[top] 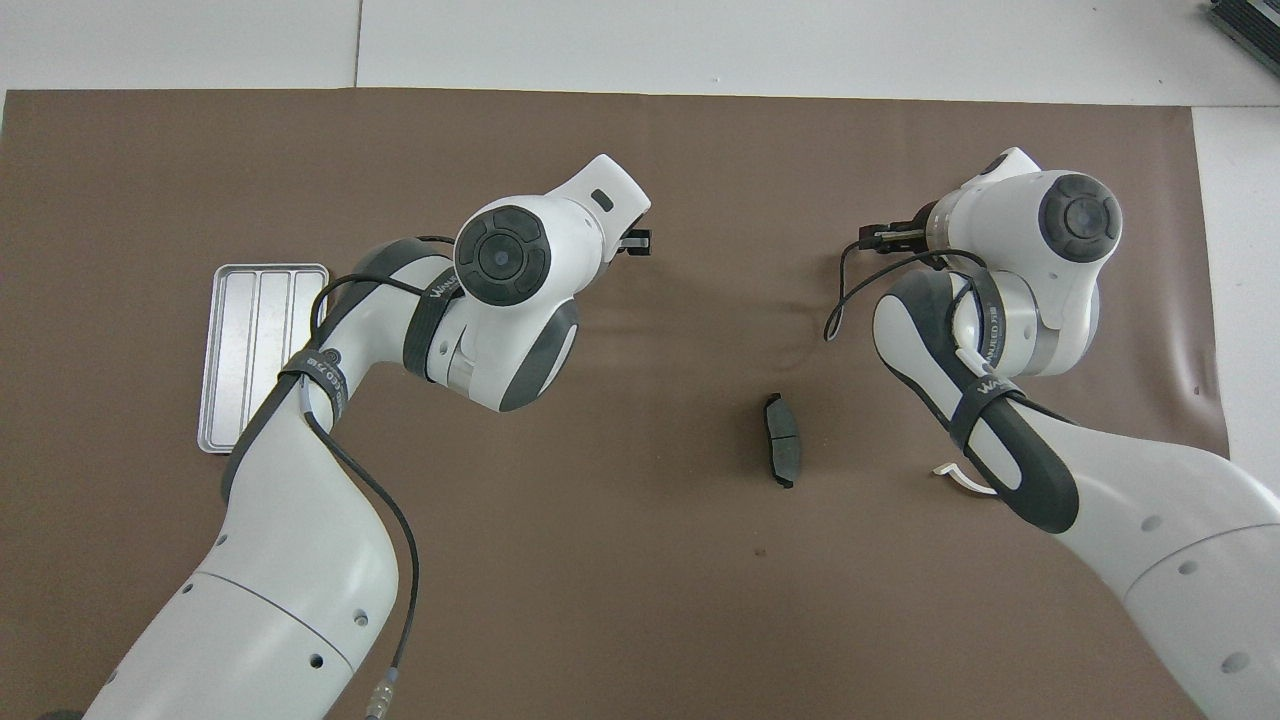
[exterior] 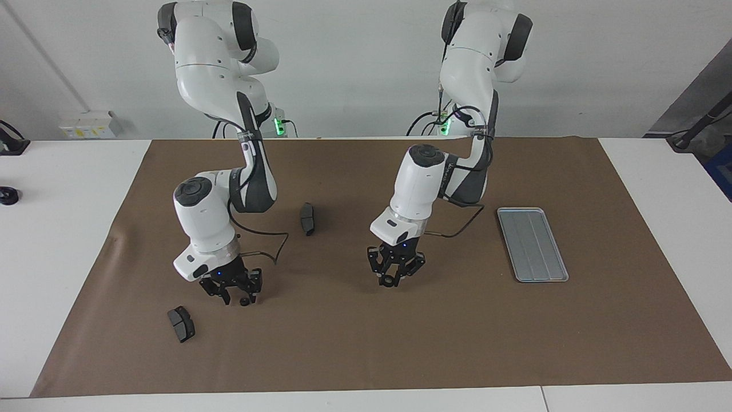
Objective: Place bearing gear from tray to pile
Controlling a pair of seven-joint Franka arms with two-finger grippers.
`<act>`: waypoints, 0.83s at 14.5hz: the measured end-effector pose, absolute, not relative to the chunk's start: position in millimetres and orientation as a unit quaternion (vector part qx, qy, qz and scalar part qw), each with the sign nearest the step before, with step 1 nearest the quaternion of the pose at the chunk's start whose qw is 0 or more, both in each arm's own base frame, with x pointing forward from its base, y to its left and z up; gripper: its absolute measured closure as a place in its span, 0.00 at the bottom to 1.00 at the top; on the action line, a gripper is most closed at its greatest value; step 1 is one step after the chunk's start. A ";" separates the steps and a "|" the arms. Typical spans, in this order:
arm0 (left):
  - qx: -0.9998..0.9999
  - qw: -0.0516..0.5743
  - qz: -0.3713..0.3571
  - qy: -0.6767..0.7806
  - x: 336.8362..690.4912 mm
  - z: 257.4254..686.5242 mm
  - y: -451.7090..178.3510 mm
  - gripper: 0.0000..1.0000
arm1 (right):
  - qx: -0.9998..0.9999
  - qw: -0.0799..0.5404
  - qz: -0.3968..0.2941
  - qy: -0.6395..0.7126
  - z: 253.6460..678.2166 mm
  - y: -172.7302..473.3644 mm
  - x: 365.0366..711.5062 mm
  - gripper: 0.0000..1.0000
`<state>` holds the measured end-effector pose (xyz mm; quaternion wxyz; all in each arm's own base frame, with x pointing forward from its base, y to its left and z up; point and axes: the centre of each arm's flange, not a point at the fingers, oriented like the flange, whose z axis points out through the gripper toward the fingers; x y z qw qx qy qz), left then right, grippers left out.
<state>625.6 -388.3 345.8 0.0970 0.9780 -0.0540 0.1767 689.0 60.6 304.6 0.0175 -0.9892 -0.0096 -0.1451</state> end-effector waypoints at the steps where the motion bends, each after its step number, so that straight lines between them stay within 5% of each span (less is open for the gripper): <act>1: 0.979 0.094 0.169 -0.058 622.0 332.3 -393.9 0.65 | -0.989 0.019 -0.149 -0.010 314.6 63.1 689.5 0.09; 3: 0.980 0.093 0.163 -0.068 615.4 307.6 -406.9 0.58 | -0.989 0.024 -0.144 -0.013 343.5 68.4 688.2 0.00; 8: 0.978 0.093 0.173 -0.065 620.7 332.1 -402.1 0.04 | -0.989 0.040 -0.140 0.012 390.2 96.2 684.6 0.00; 12: 0.983 0.074 0.160 -0.049 620.7 390.9 -351.4 0.00 | -0.988 0.058 -0.143 -0.006 390.1 197.8 678.8 0.00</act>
